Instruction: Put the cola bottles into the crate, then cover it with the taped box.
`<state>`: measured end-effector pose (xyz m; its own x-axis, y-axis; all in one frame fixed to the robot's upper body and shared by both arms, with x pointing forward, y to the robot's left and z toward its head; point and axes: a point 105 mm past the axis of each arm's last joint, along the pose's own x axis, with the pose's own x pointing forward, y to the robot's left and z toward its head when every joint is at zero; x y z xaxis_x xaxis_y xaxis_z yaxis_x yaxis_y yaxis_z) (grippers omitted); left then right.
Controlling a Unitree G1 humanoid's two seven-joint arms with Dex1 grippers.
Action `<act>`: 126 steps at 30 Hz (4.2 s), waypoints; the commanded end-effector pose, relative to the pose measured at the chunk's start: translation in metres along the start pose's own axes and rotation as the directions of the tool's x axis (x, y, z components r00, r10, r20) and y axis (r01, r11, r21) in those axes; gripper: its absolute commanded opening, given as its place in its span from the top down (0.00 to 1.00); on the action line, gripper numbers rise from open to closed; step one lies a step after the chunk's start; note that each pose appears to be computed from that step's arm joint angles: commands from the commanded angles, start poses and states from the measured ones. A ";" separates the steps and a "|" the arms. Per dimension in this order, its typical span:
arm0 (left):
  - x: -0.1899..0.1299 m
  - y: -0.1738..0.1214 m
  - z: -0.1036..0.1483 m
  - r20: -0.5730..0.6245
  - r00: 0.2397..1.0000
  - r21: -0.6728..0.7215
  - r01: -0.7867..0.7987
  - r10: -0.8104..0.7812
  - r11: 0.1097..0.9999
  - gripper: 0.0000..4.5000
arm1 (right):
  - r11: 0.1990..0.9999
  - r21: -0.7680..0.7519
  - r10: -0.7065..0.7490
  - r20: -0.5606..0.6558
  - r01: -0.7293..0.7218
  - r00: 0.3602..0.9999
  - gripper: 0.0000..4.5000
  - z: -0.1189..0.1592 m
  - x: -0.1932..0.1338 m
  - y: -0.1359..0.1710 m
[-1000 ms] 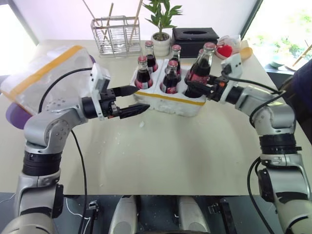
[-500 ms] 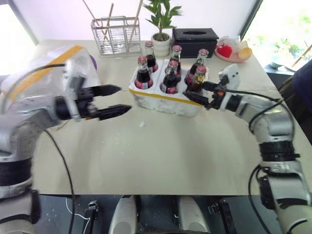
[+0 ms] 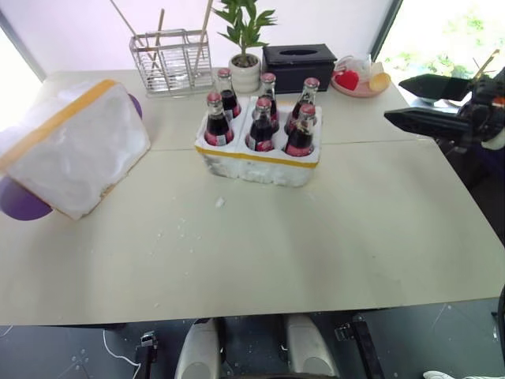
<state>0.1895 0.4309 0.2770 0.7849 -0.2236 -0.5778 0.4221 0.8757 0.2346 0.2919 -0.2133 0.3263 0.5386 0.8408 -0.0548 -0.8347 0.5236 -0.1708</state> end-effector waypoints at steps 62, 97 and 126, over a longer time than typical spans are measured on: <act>0.185 -0.106 0.285 0.745 0.651 0.661 -0.691 -0.146 0.293 0.92 | 0.979 0.113 -0.175 0.012 0.172 0.985 0.00 -0.025 -0.031 0.030; 0.230 -0.145 0.270 0.787 0.563 0.577 -0.817 -0.254 -0.024 0.92 | 0.954 0.185 -0.248 0.040 0.237 0.968 0.00 -0.040 -0.032 0.039; 0.261 -0.143 0.237 0.671 0.706 0.717 -0.696 -0.228 -0.046 0.92 | 0.955 0.170 -0.254 0.046 0.243 0.966 0.00 -0.036 -0.027 0.038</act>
<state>0.4433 0.1476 0.2783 0.7726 -0.6318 0.0632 -0.2327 -0.1890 0.9540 0.2534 -0.2257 0.2738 0.7377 0.6752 0.0020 -0.6747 0.7371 0.0393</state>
